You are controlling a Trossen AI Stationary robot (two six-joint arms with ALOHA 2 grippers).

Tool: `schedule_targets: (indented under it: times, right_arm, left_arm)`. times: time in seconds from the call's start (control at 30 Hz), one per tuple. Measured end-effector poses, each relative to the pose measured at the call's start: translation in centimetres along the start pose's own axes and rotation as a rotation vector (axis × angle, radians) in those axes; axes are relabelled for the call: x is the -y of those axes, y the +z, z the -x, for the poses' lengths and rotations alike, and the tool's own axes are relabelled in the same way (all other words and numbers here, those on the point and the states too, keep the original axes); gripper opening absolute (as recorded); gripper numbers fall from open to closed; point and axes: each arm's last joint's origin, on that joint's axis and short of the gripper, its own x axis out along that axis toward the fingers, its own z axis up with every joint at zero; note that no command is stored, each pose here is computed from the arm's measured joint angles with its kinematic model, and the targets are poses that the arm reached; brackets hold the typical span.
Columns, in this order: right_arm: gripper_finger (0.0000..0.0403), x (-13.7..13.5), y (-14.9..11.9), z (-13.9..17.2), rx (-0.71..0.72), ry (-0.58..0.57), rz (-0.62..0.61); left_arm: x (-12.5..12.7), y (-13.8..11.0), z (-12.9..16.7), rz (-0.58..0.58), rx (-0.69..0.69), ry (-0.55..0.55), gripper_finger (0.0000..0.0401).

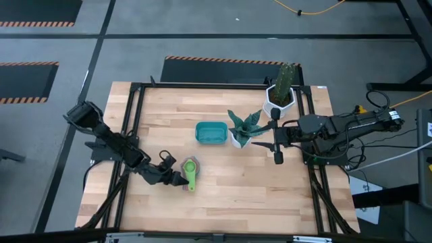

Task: Nest measuring cups in basket
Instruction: Put the stacked measuring cups into the blue bin

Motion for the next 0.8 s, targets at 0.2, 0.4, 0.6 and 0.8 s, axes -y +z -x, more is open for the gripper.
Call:
schedule_targets:
  times: [0.2, 0.4, 0.6, 0.8]
  right_arm:
    - [0.0176, 0.00, -0.01, 0.00, -0.001, 0.000, 0.000]
    - [0.0176, 0.00, 0.00, 0.00, -0.001, 0.000, 0.000]
    - [0.0176, 0.00, -0.01, 0.00, -0.001, 0.000, 0.001]
    - [0.0176, 0.00, -0.01, 0.00, -0.002, 0.000, 0.000]
  left_arm:
    - [0.30, -0.03, 0.01, 0.005, 0.000, -0.029, 0.0259]
    - [0.33, 0.19, 0.02, -0.012, 0.076, -0.041, 0.0259]
    - [0.33, 0.13, 0.01, -0.011, 0.058, -0.039, 0.0259]
    - [0.31, 0.15, -0.37, 0.000, 0.061, -0.056, 0.0259]
